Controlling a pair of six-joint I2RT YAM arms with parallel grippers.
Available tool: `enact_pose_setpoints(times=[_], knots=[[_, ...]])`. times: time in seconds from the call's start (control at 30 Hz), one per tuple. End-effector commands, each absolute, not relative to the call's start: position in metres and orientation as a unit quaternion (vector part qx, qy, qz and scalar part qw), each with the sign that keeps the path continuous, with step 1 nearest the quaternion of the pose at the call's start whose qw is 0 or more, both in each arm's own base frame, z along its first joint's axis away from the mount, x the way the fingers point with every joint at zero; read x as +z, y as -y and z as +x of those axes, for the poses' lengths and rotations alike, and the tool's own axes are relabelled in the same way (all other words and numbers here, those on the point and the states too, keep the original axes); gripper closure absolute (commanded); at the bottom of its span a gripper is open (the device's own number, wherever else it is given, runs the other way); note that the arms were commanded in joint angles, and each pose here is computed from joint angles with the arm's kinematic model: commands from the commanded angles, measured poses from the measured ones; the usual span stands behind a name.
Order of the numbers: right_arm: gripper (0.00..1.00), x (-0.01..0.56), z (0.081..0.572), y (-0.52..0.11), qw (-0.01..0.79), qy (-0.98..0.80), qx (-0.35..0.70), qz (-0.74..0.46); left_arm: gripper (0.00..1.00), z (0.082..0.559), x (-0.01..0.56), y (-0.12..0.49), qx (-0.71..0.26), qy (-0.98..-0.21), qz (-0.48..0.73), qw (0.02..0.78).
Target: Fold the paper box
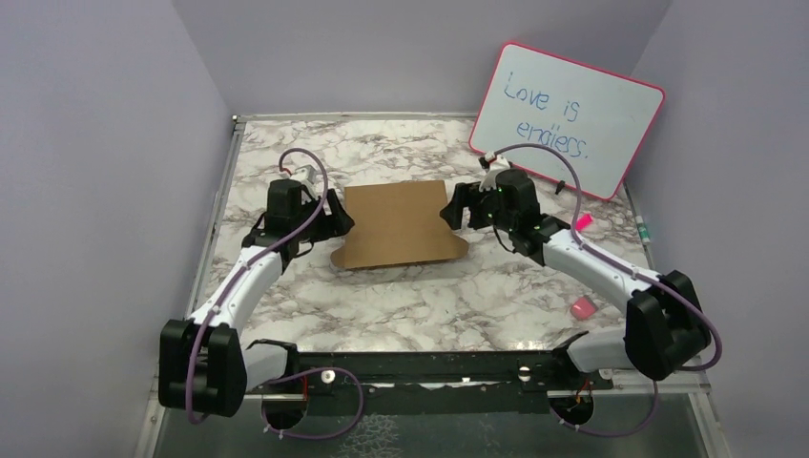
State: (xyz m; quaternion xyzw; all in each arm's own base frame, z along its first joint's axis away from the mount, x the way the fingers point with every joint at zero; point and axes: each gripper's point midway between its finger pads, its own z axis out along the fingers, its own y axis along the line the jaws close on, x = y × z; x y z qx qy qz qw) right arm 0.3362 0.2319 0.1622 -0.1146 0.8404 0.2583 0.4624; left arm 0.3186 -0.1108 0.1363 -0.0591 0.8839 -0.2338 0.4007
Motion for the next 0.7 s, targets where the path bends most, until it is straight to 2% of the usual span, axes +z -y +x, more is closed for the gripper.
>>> enact_pose_setpoints(times=[0.0,0.17,0.5,0.67], knots=[[0.16,0.144,0.346,-0.239,0.444,-0.844,0.278,-0.113,0.23,0.321,0.129,0.123,-0.264,-0.887,-0.026,0.377],[0.22,0.108,0.335,-0.239,0.411,-0.857,0.289,-0.113,0.25,0.316,0.111,0.128,-0.276,-0.897,-0.022,0.345],[0.51,0.033,0.304,-0.221,0.358,-0.886,0.278,-0.100,0.28,0.304,0.084,0.130,-0.282,-0.912,-0.021,0.298],[0.54,0.038,0.304,-0.220,0.367,-0.881,0.280,-0.103,0.35,0.298,0.071,0.130,-0.279,-0.920,-0.023,0.274]])
